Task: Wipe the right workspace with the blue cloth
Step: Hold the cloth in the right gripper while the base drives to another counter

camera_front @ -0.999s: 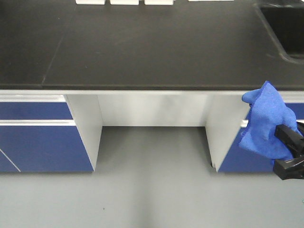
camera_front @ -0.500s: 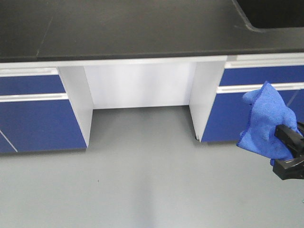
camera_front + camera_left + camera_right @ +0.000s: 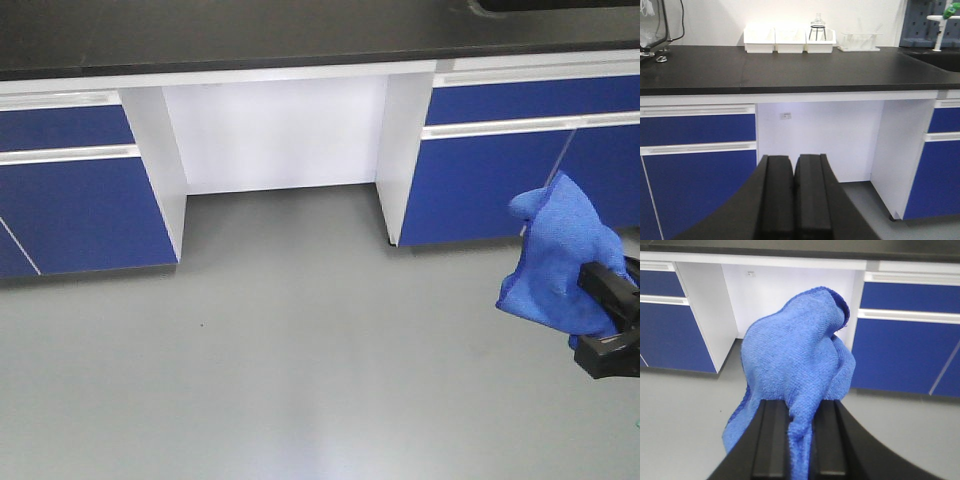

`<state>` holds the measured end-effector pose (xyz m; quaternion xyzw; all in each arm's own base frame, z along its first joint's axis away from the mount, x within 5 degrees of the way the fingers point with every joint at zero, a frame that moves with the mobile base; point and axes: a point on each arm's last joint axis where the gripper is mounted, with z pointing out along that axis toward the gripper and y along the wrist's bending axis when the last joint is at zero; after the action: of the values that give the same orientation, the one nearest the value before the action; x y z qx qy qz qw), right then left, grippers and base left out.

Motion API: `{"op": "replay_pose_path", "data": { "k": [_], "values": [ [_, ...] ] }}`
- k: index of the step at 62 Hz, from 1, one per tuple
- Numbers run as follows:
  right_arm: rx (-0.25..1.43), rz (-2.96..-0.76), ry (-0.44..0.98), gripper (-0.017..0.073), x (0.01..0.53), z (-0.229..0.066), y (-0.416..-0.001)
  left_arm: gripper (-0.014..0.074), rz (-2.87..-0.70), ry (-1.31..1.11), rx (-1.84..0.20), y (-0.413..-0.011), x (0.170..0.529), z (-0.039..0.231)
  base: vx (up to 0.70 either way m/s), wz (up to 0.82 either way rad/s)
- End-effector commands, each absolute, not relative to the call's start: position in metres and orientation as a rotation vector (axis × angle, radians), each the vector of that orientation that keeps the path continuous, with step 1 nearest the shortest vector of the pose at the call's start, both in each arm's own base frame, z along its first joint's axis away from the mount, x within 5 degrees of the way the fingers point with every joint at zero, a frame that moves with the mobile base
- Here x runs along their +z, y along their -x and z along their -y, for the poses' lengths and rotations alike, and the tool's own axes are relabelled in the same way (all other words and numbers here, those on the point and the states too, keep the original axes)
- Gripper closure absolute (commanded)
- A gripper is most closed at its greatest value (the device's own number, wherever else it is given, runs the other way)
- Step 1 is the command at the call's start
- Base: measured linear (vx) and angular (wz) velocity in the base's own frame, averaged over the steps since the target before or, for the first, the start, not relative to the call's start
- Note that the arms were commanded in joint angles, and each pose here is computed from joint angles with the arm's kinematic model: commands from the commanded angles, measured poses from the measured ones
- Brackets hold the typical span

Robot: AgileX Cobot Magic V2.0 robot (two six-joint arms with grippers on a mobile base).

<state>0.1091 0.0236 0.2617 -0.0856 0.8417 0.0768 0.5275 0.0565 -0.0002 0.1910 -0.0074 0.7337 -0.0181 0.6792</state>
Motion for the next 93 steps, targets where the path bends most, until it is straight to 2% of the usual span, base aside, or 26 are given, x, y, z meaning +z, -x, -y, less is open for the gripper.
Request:
{"op": "replay_pose_path", "data": {
  "k": [1,28,93],
  "values": [
    [0.166,-1.916,0.188,0.0557,0.2766,-0.0224,-0.1128,0.0599,-1.584,0.009,-0.060,-0.0568,0.1887,0.0015,-0.32,-0.14],
    [0.166,-1.915,0.188,0.0557,0.2766,-0.0224,-0.1128,0.0599,-1.584,0.009,-0.060,-0.0568,0.1887,0.0015,-0.27,-0.41],
    [0.166,-1.915,0.188,0.0557,0.2766,-0.0224,-0.1128,0.0599,-1.584,0.009,-0.060,-0.0568,0.1887,0.0015,-0.11,-0.81]
  ]
}}
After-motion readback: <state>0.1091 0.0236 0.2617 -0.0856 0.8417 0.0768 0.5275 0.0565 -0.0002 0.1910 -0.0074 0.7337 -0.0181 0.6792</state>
